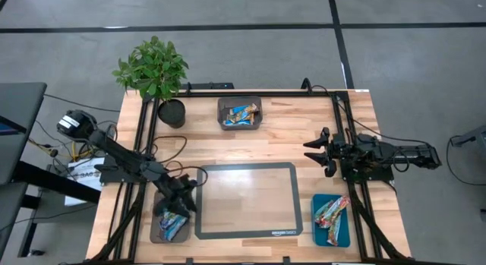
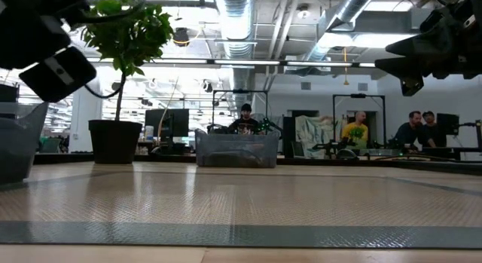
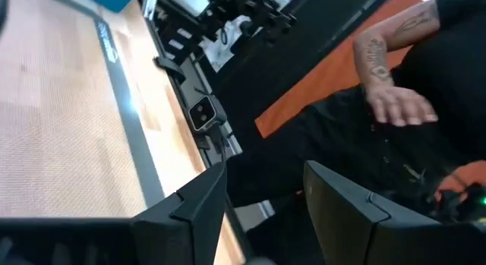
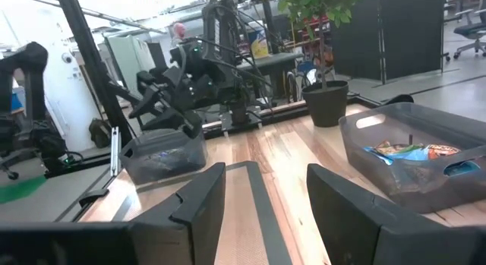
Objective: Pick and place Granola Bars by type
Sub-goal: Return To Home Position
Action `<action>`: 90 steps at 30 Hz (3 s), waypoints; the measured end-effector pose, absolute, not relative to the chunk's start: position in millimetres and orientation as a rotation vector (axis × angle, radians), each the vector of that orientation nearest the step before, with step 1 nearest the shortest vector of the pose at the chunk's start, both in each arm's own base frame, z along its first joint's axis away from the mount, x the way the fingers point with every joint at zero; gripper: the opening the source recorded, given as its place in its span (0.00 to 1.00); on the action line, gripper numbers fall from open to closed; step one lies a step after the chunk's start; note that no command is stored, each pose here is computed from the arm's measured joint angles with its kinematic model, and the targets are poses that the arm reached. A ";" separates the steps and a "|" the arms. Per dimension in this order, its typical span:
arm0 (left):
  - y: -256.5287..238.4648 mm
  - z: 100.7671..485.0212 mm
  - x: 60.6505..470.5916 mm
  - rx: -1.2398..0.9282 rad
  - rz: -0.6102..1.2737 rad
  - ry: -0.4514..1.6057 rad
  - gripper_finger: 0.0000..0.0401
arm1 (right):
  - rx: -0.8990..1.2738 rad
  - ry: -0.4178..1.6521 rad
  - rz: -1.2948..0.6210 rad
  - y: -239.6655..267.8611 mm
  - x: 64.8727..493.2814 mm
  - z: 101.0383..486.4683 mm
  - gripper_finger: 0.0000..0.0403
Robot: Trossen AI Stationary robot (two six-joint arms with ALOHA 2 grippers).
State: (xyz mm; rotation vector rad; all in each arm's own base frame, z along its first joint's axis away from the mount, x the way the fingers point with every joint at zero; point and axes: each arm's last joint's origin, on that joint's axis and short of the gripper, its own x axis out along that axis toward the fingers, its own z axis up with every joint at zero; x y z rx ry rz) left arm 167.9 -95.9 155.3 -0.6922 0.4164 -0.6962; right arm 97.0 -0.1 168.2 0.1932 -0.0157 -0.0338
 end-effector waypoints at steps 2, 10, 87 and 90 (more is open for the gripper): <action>-92.7 152.8 159.1 -0.649 -0.710 0.401 0.42 | 0.193 -0.016 -0.034 -0.1 97.0 168.2 0.44; -81.1 144.6 131.2 -0.561 -0.737 0.357 0.42 | 0.193 -0.015 -0.034 -0.1 97.0 168.1 0.44; -6.3 164.5 106.3 -0.181 -0.183 0.055 0.42 | 0.193 -0.015 -0.035 -0.2 97.0 168.1 0.44; -6.1 162.2 106.3 -0.161 -0.175 0.075 0.42 | 0.193 -0.015 -0.035 -0.2 97.0 168.1 0.44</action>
